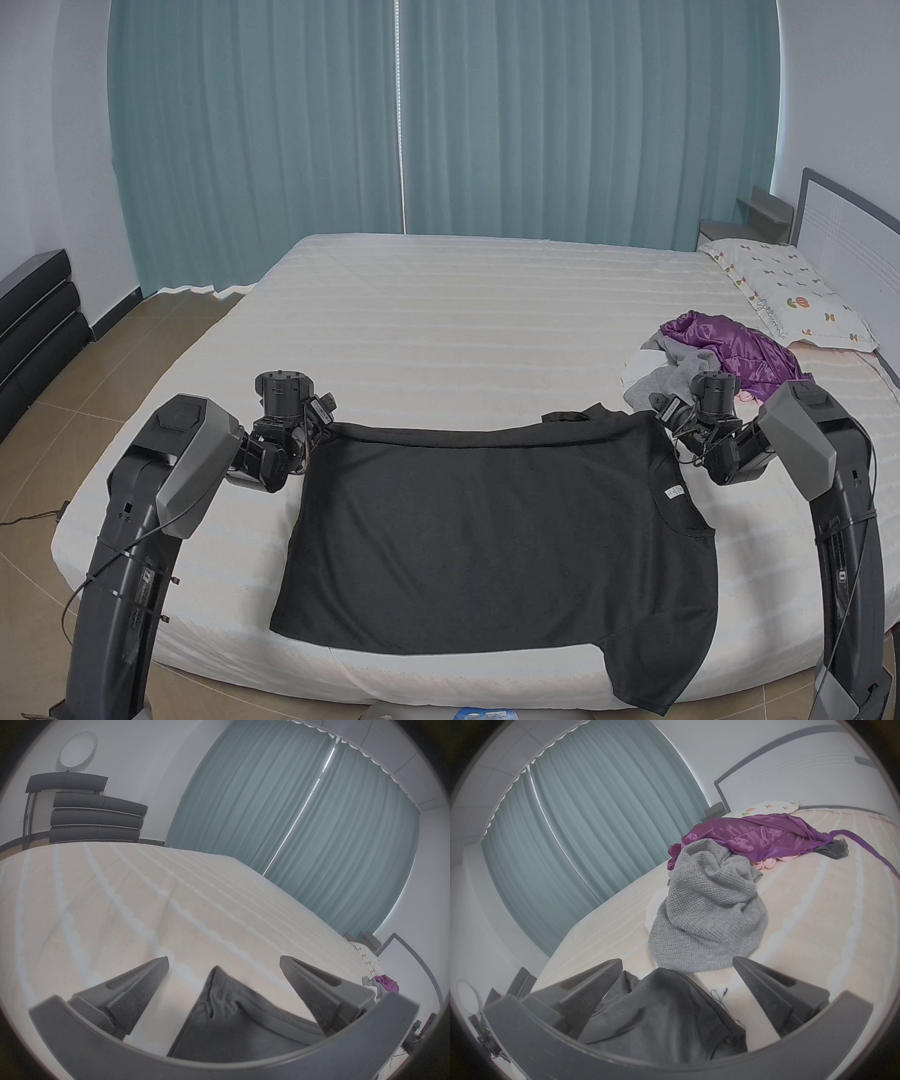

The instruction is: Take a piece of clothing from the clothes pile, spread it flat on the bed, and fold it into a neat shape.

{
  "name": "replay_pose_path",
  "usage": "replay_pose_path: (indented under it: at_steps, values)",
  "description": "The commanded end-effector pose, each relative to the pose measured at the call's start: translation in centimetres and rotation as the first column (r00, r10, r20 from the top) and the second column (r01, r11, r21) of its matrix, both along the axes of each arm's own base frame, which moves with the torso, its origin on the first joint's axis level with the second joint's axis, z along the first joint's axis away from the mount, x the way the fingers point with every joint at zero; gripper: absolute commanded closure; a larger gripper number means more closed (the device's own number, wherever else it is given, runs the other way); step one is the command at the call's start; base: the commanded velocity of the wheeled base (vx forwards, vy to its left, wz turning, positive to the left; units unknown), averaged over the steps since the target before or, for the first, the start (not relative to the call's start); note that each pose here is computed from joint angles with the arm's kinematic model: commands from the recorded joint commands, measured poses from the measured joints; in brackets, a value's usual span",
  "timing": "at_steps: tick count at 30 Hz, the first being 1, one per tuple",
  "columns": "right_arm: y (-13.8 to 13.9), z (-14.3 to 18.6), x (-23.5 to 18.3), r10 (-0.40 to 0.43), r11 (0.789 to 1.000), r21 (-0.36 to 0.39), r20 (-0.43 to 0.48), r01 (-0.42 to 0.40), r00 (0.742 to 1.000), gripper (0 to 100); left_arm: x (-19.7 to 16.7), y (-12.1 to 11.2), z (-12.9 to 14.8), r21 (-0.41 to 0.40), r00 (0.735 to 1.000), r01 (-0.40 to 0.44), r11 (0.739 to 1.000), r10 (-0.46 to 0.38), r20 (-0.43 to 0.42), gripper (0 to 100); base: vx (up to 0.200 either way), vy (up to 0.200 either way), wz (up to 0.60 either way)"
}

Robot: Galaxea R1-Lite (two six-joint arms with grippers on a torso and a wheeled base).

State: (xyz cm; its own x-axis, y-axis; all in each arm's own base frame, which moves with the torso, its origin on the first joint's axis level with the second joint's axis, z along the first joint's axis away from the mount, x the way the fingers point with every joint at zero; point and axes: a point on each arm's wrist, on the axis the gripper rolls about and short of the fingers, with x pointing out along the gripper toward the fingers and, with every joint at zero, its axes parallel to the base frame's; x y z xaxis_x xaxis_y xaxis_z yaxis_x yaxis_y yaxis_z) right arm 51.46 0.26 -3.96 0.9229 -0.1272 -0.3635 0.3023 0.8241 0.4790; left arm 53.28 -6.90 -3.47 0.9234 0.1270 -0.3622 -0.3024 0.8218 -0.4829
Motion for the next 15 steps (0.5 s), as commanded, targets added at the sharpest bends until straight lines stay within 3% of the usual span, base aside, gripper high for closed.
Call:
replay_pose_path:
  at_steps: [1,6,15]
  values:
    - [-0.7,4.5,-3.6,0.036,0.995,0.098,0.005,-0.036,0.999,0,-2.9,1.1,4.4,-0.015,1.0,0.006,1.0,-0.007,-0.024,0,0.0,0.0,0.0]
    - [-0.9,6.0,-10.3,0.152,0.975,0.166,-0.017,-0.148,0.988,0,-9.2,1.6,8.1,-0.113,0.993,0.093,0.989,-0.101,-0.066,0,0.0,0.0,0.0]
    - [0.0,7.1,-20.5,0.276,0.935,0.268,-0.128,-0.234,0.953,0,-18.5,1.7,8.1,-0.189,0.973,0.098,0.977,-0.134,-0.186,0,0.0,0.0,0.0]
